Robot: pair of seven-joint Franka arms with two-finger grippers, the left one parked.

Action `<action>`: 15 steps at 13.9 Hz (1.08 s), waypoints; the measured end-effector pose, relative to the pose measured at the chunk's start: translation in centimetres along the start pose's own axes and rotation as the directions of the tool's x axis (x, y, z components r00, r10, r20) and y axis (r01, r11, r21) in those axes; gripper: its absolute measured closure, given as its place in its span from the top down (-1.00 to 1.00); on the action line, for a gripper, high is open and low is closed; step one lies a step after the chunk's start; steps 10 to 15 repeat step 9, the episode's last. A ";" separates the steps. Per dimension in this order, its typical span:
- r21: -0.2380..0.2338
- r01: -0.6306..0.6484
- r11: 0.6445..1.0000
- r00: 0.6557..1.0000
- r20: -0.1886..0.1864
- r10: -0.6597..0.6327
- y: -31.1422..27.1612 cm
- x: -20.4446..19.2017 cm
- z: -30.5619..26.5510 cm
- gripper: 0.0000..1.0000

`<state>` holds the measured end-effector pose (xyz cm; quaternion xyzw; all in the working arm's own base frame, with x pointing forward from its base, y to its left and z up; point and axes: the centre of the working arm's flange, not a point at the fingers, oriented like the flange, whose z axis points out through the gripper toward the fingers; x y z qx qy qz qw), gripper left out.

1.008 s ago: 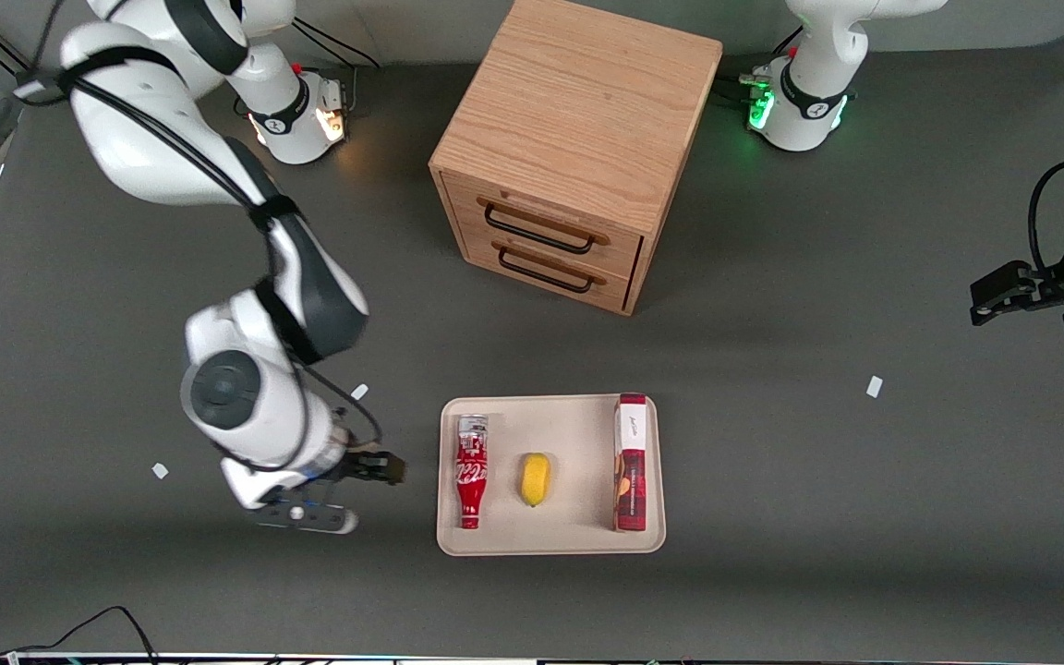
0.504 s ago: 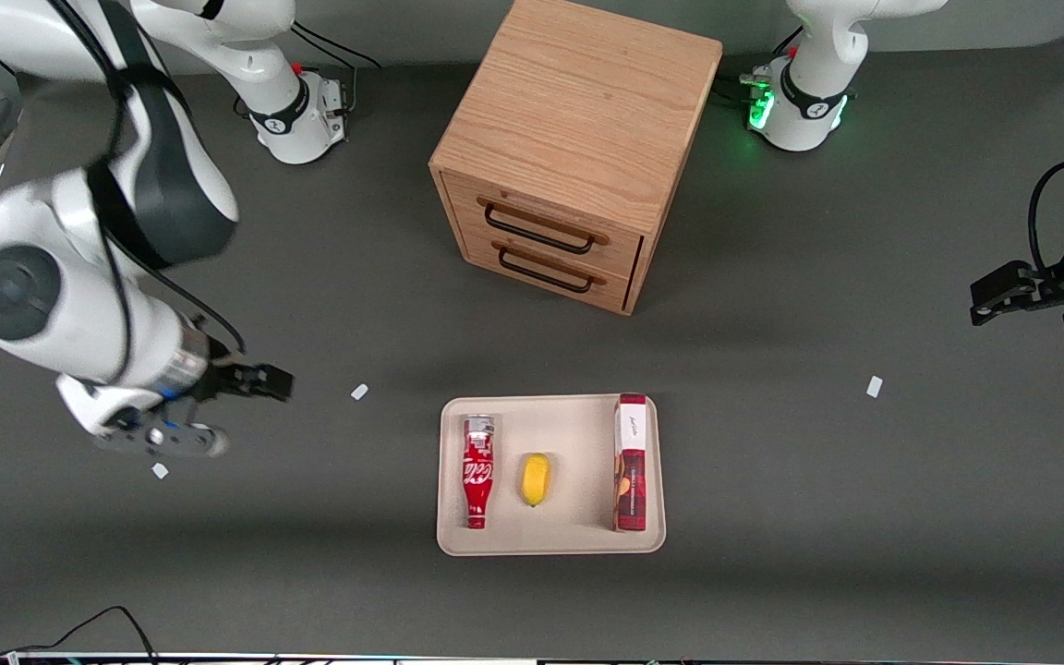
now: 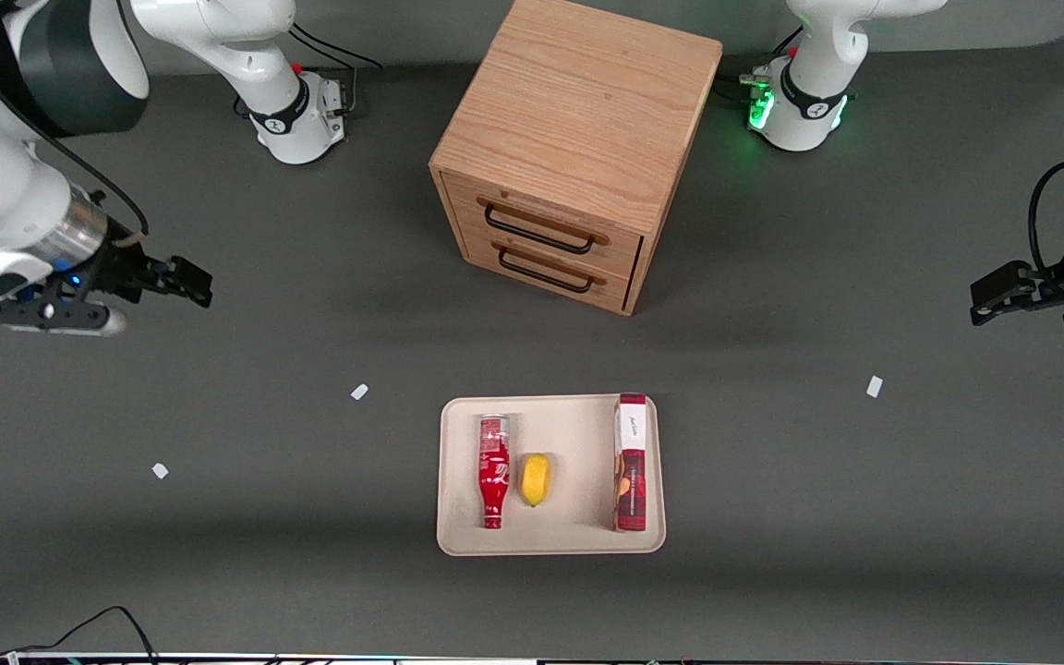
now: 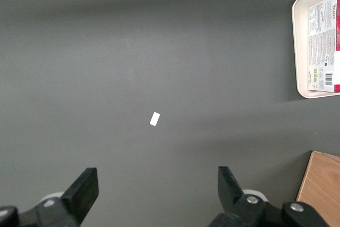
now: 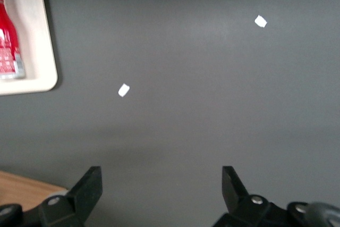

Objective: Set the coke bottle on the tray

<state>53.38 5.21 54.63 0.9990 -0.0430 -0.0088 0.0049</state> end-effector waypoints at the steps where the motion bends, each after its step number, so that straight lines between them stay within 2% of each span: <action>1: 0.009 0.006 1.000 1.000 -0.008 -0.005 1.6 -1.0 -0.6 1.00; 4: 0.024 -0.009 1.000 1.000 -0.030 0.009 4.1 -3.0 -2.6 1.00; 9: 0.029 -0.011 1.000 0.998 -0.057 0.012 4.1 -3.0 -3.9 1.00; 15: 0.029 -0.011 1.000 0.998 -0.057 0.012 4.1 -3.0 -3.9 1.00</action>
